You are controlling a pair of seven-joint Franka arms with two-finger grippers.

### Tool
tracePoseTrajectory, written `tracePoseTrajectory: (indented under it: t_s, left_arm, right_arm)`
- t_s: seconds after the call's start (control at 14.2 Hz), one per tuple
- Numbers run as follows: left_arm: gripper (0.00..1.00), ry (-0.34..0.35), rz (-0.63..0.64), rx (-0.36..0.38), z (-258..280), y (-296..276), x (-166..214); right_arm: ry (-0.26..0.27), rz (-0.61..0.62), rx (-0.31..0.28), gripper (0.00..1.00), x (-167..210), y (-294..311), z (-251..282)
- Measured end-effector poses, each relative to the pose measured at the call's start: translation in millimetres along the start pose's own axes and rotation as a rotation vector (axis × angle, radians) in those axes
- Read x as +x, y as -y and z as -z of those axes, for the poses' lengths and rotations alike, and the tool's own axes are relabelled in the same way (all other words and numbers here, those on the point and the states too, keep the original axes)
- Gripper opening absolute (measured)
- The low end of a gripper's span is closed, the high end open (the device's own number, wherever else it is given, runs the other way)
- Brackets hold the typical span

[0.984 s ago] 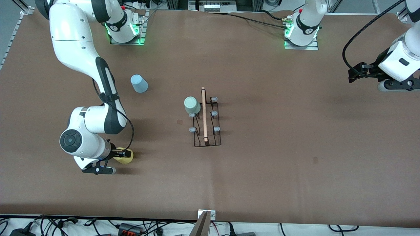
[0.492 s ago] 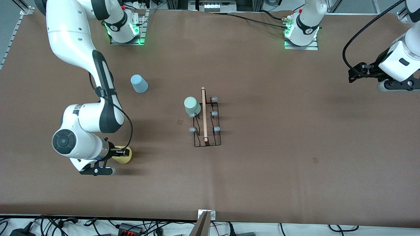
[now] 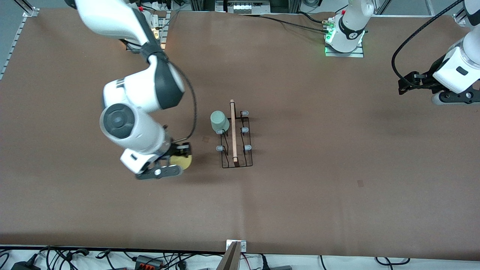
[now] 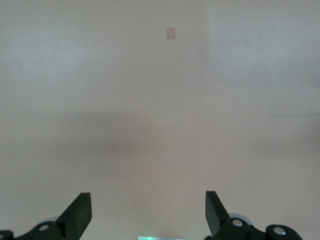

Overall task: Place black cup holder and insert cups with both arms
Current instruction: 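Lower the yellow cup onto a rack peg beside the teal cup, release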

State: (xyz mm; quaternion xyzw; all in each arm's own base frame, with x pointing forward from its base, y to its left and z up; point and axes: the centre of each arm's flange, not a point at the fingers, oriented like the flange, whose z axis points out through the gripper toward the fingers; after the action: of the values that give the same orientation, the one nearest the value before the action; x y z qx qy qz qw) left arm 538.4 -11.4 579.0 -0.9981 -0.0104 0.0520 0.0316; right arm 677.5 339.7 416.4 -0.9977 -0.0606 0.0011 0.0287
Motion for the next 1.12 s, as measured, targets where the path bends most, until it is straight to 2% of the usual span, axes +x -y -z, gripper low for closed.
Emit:
tracePoseTrajectory:
  t_s: [0.28,0.63,0.84,1.12]
  left_arm:
    - [1.00,0.000,0.000,0.000,0.0,0.2,0.0]
    - [1.00,0.003,0.001,0.000,-1.7,0.5,1.0]
    - [1.00,0.003,0.001,0.000,-1.7,0.6,1.0]
    - [1.00,0.004,0.001,0.000,-1.9,0.7,1.1]
  right_arm:
    - [-0.027,-0.006,0.018,0.67,-12.2,52.2,-17.3]
    - [-0.011,0.013,0.013,0.67,-20.1,77.8,-45.8]
    - [0.012,0.018,0.039,0.67,-25.3,89.5,-54.7]
    - [0.011,0.023,0.043,0.67,-26.0,95.5,-66.3]
